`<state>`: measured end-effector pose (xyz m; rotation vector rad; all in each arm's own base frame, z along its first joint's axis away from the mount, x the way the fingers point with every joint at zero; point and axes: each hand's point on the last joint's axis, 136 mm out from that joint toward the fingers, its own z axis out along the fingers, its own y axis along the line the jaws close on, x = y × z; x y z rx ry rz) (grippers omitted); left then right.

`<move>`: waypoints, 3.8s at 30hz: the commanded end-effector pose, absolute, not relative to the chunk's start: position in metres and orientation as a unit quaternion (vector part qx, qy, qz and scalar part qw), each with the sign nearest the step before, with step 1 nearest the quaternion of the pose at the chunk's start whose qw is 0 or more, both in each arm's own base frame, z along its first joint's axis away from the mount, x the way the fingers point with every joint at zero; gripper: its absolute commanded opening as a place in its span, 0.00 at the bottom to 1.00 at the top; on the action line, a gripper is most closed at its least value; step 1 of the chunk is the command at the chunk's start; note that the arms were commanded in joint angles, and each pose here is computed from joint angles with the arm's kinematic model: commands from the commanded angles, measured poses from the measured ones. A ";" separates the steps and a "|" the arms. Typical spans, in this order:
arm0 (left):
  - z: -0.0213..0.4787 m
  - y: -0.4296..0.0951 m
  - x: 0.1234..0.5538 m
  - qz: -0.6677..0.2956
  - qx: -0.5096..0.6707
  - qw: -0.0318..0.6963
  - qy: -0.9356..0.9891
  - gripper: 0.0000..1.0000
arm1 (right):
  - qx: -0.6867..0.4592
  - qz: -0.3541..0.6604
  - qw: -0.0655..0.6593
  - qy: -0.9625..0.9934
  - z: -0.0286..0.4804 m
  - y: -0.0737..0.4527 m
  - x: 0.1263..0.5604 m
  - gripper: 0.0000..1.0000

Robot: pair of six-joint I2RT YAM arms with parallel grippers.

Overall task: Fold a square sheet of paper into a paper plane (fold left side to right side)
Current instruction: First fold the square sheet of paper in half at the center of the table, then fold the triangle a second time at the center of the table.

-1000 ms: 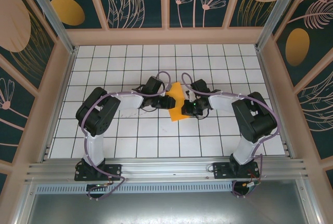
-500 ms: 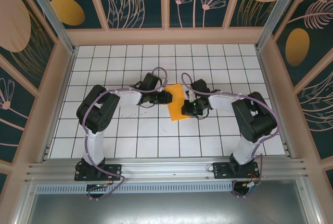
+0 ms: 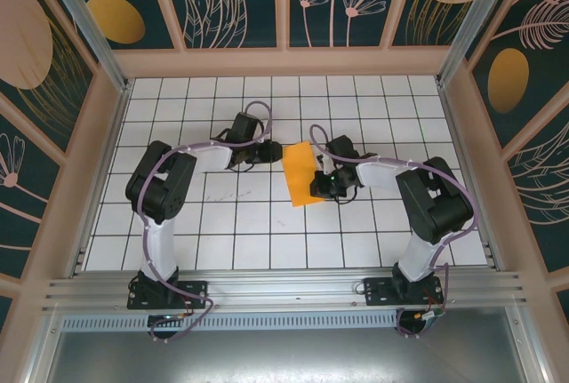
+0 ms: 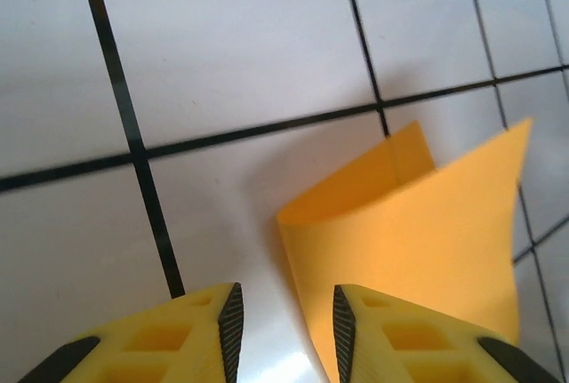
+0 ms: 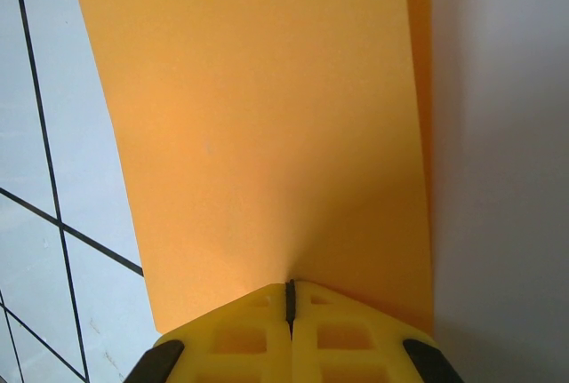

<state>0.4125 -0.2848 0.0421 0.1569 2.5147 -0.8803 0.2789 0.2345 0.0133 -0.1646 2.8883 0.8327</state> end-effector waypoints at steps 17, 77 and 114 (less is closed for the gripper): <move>0.045 -0.344 0.406 -0.369 0.112 0.231 0.893 0.34 | -0.030 0.196 -0.013 0.980 -0.032 0.201 0.243 0.03; 0.069 -0.328 0.381 -0.422 0.072 0.195 0.883 0.42 | 0.044 0.325 0.225 0.918 0.085 0.198 0.336 0.58; 0.006 -0.319 0.377 -0.328 0.075 0.170 0.926 0.40 | 0.037 0.322 -0.020 0.946 0.033 0.228 0.262 0.58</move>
